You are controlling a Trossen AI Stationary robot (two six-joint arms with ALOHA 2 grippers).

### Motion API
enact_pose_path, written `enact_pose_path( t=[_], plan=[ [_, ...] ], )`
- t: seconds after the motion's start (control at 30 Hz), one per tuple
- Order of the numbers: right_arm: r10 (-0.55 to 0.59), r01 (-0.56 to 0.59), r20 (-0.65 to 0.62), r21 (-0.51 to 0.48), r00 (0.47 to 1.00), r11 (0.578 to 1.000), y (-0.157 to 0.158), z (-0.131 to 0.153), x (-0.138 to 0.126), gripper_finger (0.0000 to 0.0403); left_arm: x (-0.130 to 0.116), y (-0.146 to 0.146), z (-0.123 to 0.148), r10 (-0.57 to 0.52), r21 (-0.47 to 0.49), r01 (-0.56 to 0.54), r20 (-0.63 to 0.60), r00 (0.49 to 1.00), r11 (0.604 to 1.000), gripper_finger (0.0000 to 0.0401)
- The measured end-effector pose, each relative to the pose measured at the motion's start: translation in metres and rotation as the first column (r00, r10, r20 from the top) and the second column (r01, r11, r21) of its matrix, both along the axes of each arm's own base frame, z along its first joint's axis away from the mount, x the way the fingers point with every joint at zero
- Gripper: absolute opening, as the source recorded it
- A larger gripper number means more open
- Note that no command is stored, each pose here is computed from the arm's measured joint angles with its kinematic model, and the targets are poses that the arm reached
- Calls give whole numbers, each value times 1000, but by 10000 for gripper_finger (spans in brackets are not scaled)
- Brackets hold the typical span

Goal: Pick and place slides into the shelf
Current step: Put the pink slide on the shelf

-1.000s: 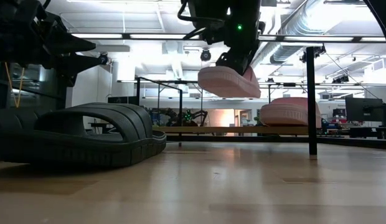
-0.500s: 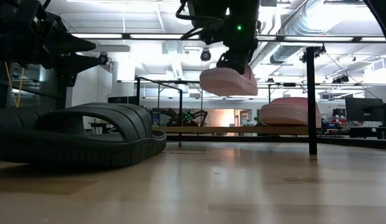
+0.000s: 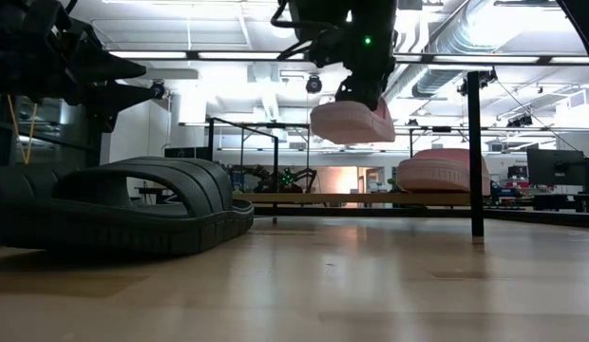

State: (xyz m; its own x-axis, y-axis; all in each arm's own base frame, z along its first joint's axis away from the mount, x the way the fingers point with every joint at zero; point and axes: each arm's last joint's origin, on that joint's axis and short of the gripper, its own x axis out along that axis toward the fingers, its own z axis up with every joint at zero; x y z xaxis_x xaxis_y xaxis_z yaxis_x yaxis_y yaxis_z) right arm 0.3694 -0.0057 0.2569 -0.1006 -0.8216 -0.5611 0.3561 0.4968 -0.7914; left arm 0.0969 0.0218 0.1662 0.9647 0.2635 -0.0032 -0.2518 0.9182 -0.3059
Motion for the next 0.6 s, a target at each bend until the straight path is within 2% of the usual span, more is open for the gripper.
enact_pose_path(
  t=[0.2,0.43,0.6],
  plan=[
    [-8,8,45,2,999,1000,-1,13,-6,0,0,0,0,0,0,0,0,1000,1000,205],
    [31,-32,84,12,996,999,8,33,-17,0,0,0,0,0,1,0,-1,1000,1000,205],
    [32,-34,163,8,986,999,14,50,-26,0,0,0,0,0,2,0,-1,1000,1000,205]
  ],
)
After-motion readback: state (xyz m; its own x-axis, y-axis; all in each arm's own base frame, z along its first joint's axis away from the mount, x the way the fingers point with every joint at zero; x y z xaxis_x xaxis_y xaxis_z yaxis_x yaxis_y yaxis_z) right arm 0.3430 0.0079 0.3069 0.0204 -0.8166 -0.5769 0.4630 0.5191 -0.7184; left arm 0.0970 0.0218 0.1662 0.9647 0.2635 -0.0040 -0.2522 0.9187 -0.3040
